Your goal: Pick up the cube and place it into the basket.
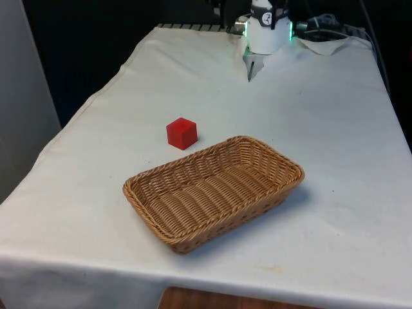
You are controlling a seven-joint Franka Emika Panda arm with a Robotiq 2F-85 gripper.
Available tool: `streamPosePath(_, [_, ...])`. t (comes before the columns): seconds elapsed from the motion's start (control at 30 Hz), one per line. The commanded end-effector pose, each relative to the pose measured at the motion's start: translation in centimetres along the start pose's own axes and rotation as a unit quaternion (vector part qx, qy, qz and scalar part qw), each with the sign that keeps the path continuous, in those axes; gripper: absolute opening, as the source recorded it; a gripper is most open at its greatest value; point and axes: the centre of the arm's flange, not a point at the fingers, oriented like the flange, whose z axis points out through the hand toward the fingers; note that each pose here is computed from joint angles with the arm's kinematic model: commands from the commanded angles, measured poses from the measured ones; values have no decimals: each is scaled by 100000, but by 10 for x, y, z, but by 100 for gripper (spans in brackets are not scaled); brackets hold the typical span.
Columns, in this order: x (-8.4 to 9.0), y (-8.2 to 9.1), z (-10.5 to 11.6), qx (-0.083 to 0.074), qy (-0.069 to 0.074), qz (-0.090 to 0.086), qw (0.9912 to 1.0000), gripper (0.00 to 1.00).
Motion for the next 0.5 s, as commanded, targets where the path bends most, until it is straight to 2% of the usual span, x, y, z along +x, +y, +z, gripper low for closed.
streamPosePath(0.0, [1, 3, 3, -457, 537, 81, 99997, 100])
streamPosePath(0.23, [2, 18, 24, -1213, 984, 821, 99984, 100])
streamPosePath(0.27, [1, 17, 24, -980, 498, 810, 99991, 100])
streamPosePath(0.3, [2, 20, 27, -1279, 985, 910, 99983, 100])
streamPosePath(0.47, [2, 33, 44, -1697, 1043, 1543, 99968, 100])
